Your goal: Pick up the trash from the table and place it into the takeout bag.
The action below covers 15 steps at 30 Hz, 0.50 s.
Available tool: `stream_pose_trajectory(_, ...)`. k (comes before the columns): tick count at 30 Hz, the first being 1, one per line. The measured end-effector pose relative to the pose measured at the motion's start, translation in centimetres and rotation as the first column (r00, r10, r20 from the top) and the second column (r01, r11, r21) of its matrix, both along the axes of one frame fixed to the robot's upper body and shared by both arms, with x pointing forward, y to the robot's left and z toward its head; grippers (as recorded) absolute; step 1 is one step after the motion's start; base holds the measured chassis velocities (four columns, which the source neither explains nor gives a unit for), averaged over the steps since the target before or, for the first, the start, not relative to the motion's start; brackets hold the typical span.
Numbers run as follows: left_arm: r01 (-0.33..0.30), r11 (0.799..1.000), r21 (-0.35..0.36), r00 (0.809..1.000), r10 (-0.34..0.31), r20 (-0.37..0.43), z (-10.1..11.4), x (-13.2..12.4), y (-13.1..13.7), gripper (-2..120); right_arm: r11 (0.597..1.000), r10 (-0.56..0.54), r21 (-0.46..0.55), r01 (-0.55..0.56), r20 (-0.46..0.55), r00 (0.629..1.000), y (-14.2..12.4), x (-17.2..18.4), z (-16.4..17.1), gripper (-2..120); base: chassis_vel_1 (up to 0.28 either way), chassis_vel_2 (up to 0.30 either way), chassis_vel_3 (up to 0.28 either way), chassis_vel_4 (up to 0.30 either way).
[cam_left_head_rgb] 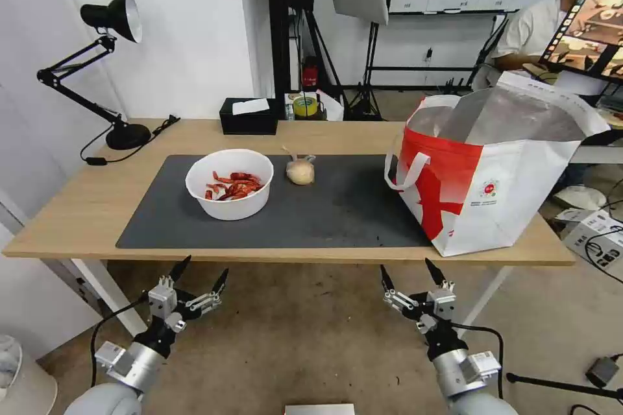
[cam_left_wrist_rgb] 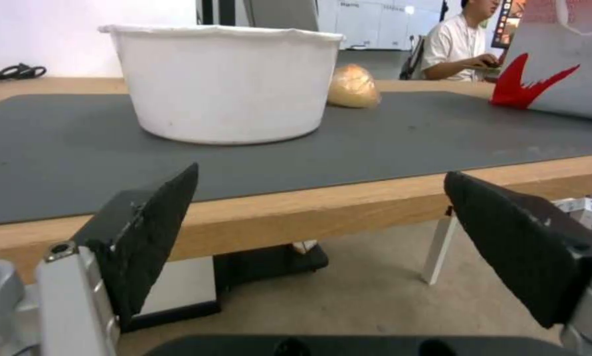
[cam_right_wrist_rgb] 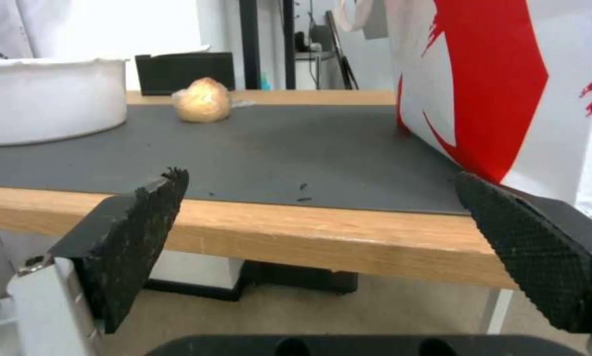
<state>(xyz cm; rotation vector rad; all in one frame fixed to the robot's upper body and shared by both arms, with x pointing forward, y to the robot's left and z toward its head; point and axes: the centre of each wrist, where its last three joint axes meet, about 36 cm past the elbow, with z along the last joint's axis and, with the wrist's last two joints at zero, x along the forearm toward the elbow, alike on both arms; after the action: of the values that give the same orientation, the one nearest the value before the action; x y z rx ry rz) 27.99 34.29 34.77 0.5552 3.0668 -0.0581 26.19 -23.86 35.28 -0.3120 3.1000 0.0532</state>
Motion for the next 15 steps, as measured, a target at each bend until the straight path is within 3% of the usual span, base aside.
stream_pose_trajectory(15,0.006,1.0,-0.001,1.0,-0.006,0.002,0.1,-0.1,-0.3,100,0.998,0.058,-0.011,-0.057,0.046,0.997,0.3,2.0,0.9,100,0.0,0.0,0.0,0.0)
